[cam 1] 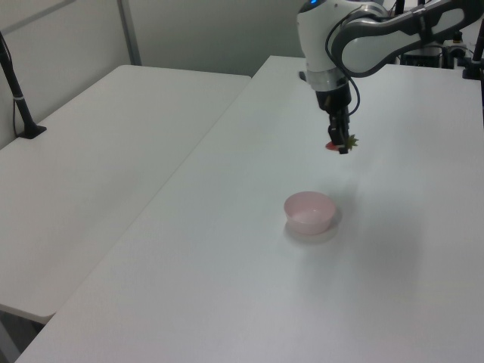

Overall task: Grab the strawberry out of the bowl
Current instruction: 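Carry the held strawberry up and away from the pink bowl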

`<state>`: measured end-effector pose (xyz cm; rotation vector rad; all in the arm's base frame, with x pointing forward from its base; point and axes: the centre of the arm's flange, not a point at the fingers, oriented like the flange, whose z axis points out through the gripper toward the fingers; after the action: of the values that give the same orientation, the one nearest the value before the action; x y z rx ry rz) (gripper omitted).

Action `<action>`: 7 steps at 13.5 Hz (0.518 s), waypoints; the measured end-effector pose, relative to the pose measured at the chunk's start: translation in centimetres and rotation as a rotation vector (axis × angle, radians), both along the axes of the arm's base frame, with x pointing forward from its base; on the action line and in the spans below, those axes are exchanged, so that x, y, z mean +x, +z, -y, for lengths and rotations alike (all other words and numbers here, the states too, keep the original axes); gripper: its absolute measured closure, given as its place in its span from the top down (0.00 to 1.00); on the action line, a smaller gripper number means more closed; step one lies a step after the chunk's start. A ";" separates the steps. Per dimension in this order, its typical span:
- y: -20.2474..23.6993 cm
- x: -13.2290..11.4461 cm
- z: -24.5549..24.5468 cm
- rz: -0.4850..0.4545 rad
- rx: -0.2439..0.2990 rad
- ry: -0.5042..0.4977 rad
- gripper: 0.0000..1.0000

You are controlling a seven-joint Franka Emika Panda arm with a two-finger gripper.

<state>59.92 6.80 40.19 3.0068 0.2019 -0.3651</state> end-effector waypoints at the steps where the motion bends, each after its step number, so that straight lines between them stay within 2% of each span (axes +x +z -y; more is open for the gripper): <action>1: -0.9 -0.2 2.4 -0.016 -0.003 -0.006 0.41; 4: -4.7 -0.9 8.0 0.018 -0.013 -0.040 0.41; 7: -8.0 -1.5 8.2 0.028 -0.024 -0.030 0.41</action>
<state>58.38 -1.37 32.19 2.9921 0.1489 -0.3261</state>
